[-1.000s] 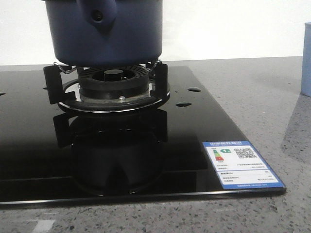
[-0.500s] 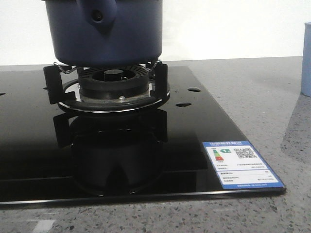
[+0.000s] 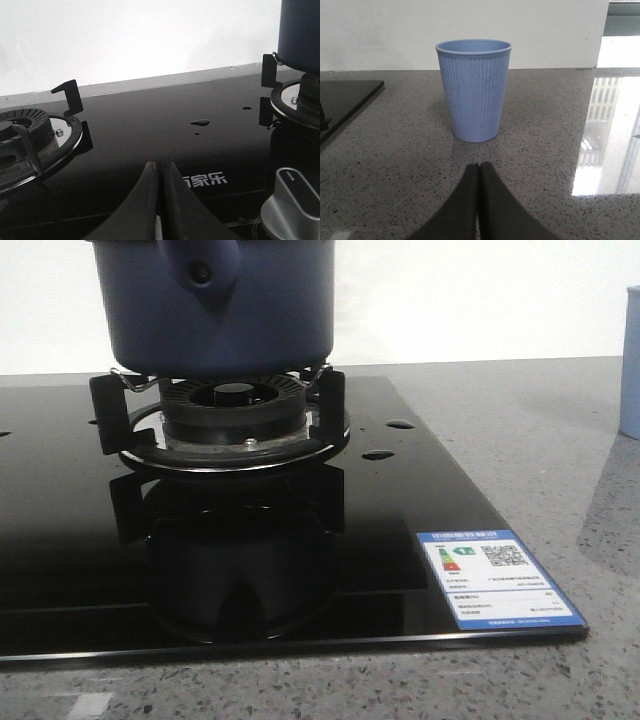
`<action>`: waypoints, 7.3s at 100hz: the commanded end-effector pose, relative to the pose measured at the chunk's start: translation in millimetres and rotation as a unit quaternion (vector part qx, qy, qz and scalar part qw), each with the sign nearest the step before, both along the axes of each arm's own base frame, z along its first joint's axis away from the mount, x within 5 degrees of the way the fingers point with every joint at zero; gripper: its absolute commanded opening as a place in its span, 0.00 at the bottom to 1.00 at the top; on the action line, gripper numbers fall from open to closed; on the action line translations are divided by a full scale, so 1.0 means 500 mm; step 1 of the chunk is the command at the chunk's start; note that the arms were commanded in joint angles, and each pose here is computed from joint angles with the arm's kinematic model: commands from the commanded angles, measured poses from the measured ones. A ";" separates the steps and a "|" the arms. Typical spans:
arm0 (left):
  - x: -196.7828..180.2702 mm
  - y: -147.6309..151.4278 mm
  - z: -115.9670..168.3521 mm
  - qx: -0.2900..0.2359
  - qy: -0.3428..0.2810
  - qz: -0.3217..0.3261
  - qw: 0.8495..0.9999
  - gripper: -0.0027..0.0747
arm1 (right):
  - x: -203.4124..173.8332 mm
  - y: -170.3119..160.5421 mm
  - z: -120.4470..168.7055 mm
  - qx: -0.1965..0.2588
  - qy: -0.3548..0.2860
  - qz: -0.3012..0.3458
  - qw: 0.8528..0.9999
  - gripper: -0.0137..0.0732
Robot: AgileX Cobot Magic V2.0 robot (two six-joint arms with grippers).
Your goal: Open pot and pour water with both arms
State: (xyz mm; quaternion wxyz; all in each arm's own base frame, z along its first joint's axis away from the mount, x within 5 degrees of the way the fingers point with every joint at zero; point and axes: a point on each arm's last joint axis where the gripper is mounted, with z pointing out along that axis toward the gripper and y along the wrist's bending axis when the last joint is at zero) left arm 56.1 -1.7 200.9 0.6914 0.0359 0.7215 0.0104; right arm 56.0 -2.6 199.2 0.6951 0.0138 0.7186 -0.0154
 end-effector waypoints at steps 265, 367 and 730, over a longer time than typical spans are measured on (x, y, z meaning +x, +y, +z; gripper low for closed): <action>0.352 -0.284 0.342 -0.073 0.011 -0.229 0.971 0.75 | 0.115 0.048 0.297 0.033 0.095 0.118 0.988 0.74; 0.456 -0.355 0.336 -0.065 0.032 -0.232 0.970 0.58 | 0.115 0.048 0.296 0.033 0.098 0.118 0.988 0.74; 0.325 -0.135 0.526 -0.097 -0.107 -0.132 0.981 0.53 | 0.418 0.198 0.385 -0.192 0.010 0.201 0.960 0.52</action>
